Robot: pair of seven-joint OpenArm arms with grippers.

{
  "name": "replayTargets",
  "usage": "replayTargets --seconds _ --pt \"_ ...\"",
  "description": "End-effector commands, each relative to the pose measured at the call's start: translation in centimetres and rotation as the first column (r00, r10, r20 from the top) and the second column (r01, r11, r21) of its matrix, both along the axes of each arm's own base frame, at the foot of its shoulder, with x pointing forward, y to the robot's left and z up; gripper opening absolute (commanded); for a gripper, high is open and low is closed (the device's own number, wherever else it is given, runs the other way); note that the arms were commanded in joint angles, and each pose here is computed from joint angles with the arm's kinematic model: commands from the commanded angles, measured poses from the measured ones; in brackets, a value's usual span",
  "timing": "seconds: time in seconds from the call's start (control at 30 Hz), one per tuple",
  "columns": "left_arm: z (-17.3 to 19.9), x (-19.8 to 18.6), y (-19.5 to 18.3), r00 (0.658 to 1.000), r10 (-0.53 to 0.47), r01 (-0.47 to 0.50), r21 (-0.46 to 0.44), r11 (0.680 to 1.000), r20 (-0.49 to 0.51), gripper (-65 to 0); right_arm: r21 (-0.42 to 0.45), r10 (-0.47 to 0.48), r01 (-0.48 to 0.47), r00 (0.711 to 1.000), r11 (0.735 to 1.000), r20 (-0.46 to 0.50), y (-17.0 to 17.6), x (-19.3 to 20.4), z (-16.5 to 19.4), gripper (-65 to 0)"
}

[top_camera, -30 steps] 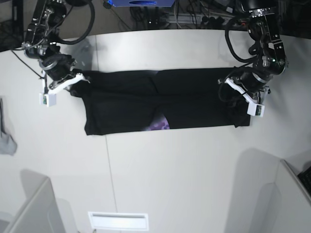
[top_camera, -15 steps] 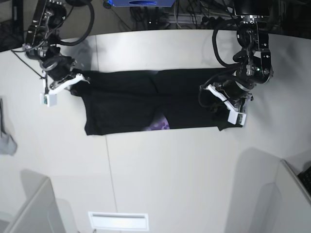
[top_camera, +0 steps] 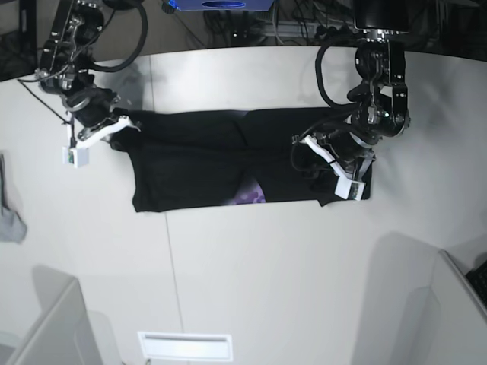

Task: Fold the T-shirt properly
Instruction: 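Grasp the strip with the left gripper and fold its end inward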

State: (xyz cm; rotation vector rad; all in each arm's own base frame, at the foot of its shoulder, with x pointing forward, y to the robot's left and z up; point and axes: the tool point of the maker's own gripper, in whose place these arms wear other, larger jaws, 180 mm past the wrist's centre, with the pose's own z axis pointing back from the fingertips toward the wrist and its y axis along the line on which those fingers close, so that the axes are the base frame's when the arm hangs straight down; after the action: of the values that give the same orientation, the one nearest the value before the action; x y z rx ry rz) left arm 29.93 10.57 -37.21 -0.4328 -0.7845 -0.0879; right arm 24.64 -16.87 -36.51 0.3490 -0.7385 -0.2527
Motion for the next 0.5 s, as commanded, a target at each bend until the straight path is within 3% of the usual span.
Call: replayTargets --seconds 0.0,0.47 --pt "1.1 0.8 -0.3 0.999 -0.001 0.002 -0.022 1.000 0.042 -65.0 -0.005 -0.001 0.002 0.999 1.000 0.047 -0.3 0.7 1.1 -65.0" --pt "0.5 1.2 -1.2 1.000 -0.002 0.003 -0.047 0.999 0.023 -65.0 -0.007 0.003 -0.002 0.998 1.000 0.055 -0.2 1.1 1.3 -65.0"
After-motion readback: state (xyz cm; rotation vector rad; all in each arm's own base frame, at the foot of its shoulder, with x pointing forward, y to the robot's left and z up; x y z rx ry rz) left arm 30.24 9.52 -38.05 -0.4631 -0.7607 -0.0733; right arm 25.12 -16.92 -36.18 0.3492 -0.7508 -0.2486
